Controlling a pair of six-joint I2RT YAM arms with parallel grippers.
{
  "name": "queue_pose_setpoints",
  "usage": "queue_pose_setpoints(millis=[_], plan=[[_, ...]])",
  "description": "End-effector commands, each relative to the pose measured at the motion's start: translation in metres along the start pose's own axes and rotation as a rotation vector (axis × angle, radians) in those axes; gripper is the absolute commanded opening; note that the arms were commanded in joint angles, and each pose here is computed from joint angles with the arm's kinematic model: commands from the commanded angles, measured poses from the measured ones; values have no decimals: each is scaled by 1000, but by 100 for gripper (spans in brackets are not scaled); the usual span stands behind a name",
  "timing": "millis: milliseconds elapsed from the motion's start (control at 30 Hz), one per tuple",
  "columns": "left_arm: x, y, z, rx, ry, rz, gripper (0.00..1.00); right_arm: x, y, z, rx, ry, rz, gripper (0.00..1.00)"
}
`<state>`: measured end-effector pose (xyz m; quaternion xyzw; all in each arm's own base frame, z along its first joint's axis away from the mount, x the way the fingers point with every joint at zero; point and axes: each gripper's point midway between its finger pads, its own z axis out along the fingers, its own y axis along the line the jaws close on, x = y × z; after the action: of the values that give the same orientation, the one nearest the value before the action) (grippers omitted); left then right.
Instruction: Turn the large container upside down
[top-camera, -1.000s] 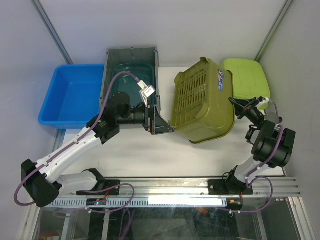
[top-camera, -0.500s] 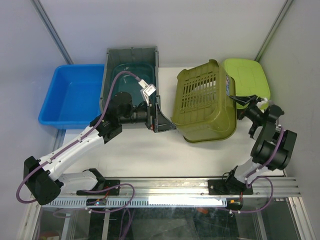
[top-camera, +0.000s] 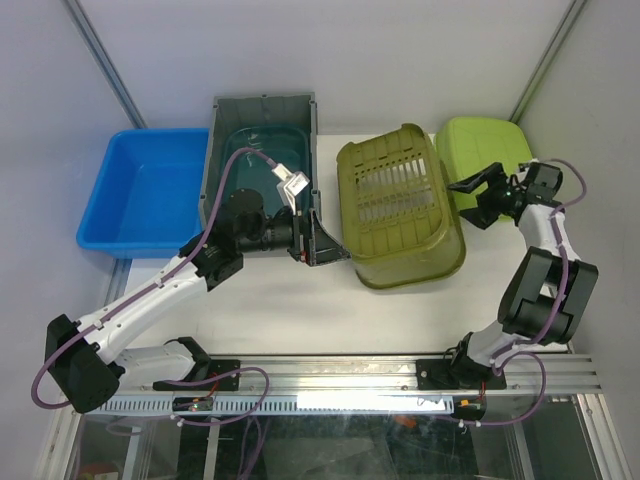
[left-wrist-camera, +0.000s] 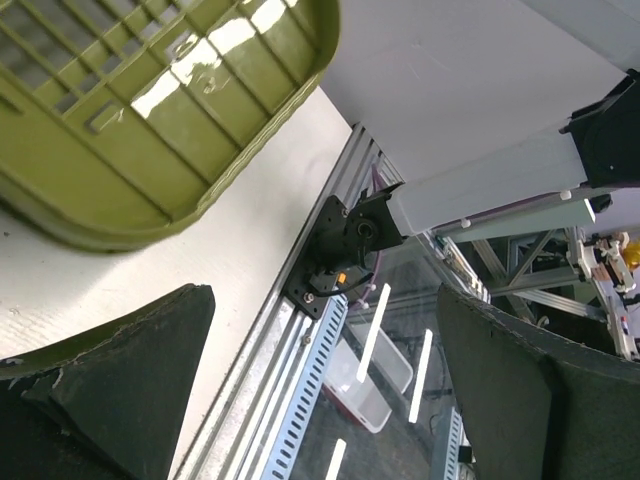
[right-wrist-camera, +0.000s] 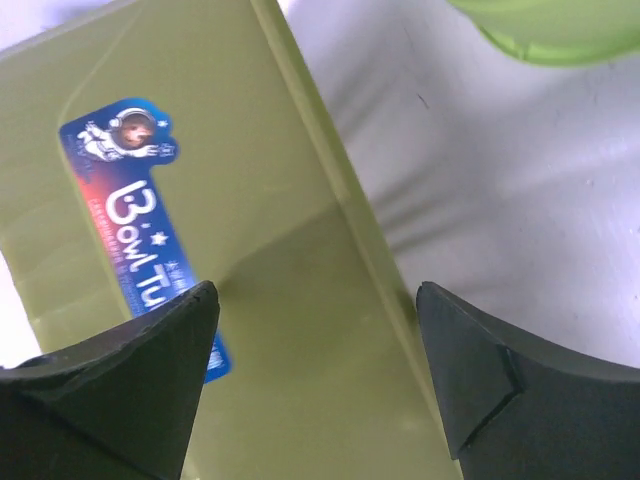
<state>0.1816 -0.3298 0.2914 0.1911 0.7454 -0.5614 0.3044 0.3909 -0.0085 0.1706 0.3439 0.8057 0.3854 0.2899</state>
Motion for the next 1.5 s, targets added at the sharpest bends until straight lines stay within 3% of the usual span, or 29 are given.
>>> queue_pose_setpoints(millis=[0, 200, 400, 500, 600, 667, 933, 1133, 1333, 1467], plan=[[-8, -11, -5, 18, -40, 38, 99, 19, -2, 13, 108, 47, -96, 83], [-7, -7, -5, -5, -31, 39, 99, 6, -3, 6, 206, -40, -141, 84], [-7, 0, -9, -59, -21, 65, 99, -5, 34, -55, 228, -249, -302, 84], [-7, 8, -10, -103, -23, 76, 99, 21, 67, -86, 104, -288, -435, 84], [-4, 20, -8, -158, -10, 61, 99, 79, 100, -104, -87, -217, -590, 84], [1, 31, -6, -194, 8, 32, 99, 112, 107, -112, -123, -172, -653, 84], [9, 72, 6, -387, -29, -102, 99, 153, 28, -111, 267, -51, -527, 79], [7, 72, 29, -389, -28, -150, 99, 158, 12, -105, 343, -53, -463, 73], [10, 74, 44, -375, -21, -195, 99, 161, 13, -90, 319, -39, -432, 50], [5, 72, 57, -338, -25, -203, 99, 158, 9, -81, 330, -49, -414, 43]])
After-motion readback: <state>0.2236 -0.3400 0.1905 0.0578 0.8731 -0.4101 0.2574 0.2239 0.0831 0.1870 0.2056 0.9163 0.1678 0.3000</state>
